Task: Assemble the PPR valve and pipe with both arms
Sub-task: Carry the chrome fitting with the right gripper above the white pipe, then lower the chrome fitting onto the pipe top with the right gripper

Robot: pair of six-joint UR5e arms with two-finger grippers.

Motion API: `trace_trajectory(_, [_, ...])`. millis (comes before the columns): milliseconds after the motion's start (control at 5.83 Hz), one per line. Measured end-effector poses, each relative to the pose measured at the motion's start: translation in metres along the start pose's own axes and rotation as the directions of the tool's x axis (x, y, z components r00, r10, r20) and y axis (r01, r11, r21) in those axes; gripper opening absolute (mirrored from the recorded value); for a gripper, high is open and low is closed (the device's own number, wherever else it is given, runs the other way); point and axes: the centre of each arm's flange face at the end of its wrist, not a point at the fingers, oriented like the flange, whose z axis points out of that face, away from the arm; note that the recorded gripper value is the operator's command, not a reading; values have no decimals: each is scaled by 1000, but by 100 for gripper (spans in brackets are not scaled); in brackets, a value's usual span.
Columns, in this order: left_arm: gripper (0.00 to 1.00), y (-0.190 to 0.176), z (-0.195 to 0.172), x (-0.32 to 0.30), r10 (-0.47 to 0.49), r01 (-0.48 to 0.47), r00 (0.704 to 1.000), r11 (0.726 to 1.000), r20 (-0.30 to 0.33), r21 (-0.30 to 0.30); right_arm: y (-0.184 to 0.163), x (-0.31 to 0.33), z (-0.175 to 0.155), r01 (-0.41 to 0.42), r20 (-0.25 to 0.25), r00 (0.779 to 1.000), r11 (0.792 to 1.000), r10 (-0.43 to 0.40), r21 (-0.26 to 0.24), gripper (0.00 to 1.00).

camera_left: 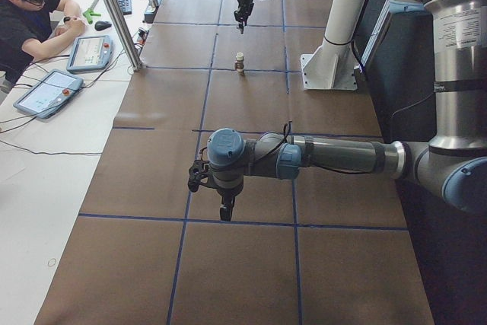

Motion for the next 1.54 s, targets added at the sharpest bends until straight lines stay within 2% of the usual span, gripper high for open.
trace_trajectory(343, [100, 0, 0, 1, -4, 4, 1000, 1000, -3, 0, 17, -41, 14, -51, -17, 999, 998, 51, 24, 0])
trace_trajectory(686, [100, -1, -1, 2, -14, 14, 1000, 1000, -3, 8, 24, -68, 39, -59, -55, 997, 997, 62, 58, 0])
trace_trajectory(1200, [100, -2, -1, 3, -14, 14, 1000, 1000, -3, 12, 36, -69, 62, -47, -95, 994, 997, 53, 58, 0])
trace_trajectory(1543, [100, -5, -3, 5, -10, 10, 1000, 1000, -3, 16, 40, -70, 63, -44, -97, 994, 997, 49, 56, 0])
